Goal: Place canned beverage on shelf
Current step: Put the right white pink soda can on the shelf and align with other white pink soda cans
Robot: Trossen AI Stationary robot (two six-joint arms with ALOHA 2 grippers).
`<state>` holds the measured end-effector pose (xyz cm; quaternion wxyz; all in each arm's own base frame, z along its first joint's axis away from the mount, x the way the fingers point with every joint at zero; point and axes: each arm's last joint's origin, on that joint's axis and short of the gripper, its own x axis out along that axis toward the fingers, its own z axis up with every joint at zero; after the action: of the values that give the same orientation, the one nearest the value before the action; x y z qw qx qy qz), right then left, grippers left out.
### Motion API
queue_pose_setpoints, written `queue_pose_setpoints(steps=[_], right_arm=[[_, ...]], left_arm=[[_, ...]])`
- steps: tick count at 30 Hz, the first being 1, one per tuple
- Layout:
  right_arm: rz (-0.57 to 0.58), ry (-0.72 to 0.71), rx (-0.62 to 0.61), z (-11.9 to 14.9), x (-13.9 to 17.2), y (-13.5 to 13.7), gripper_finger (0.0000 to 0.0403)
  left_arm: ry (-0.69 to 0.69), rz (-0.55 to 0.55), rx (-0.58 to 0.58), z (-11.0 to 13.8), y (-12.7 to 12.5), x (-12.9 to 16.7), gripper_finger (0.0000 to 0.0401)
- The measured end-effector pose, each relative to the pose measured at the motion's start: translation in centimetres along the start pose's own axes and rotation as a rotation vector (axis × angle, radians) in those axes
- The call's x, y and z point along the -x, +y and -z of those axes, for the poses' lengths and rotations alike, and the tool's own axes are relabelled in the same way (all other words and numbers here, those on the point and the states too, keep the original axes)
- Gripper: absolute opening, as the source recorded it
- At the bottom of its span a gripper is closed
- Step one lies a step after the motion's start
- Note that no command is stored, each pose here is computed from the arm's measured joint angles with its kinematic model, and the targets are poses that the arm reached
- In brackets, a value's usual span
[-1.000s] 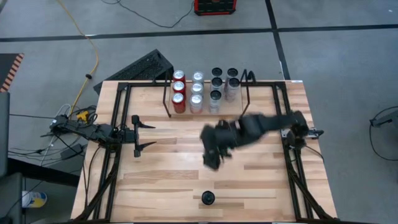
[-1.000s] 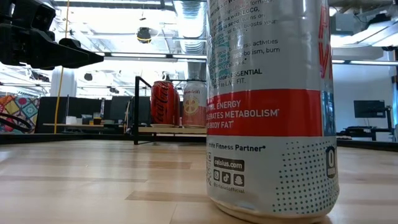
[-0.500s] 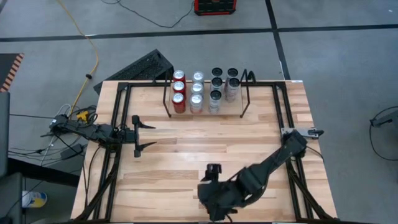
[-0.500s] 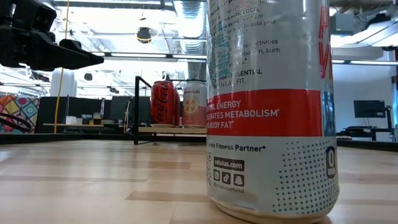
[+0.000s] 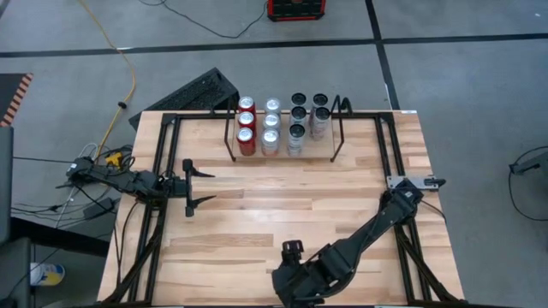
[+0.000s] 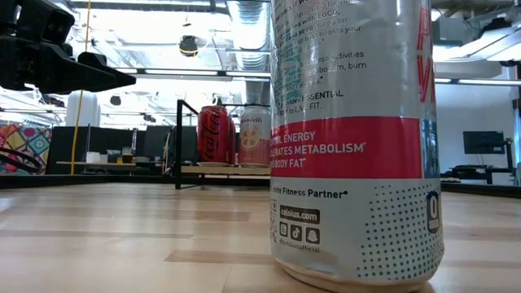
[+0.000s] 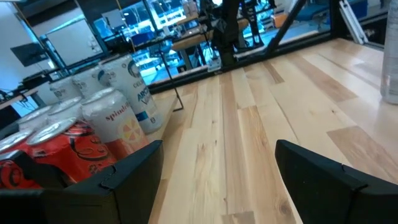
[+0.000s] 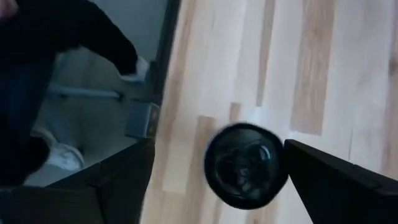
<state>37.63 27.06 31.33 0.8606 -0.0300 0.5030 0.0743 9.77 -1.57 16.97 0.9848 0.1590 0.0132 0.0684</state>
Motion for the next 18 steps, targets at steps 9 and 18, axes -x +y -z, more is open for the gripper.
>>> queue_pose_setpoints(steps=[9,18], right_arm=[[0.059,0.012,0.031,0.36,-0.57,0.14,0.038],[0.074,0.038,0.046,0.72,-0.5,0.2,0.038]], left_arm=[[0.004,0.001,-0.002,0.04,-0.03,-0.03,0.0297],[0.004,0.001,-0.002,0.03,-0.02,-0.03,0.0297]])
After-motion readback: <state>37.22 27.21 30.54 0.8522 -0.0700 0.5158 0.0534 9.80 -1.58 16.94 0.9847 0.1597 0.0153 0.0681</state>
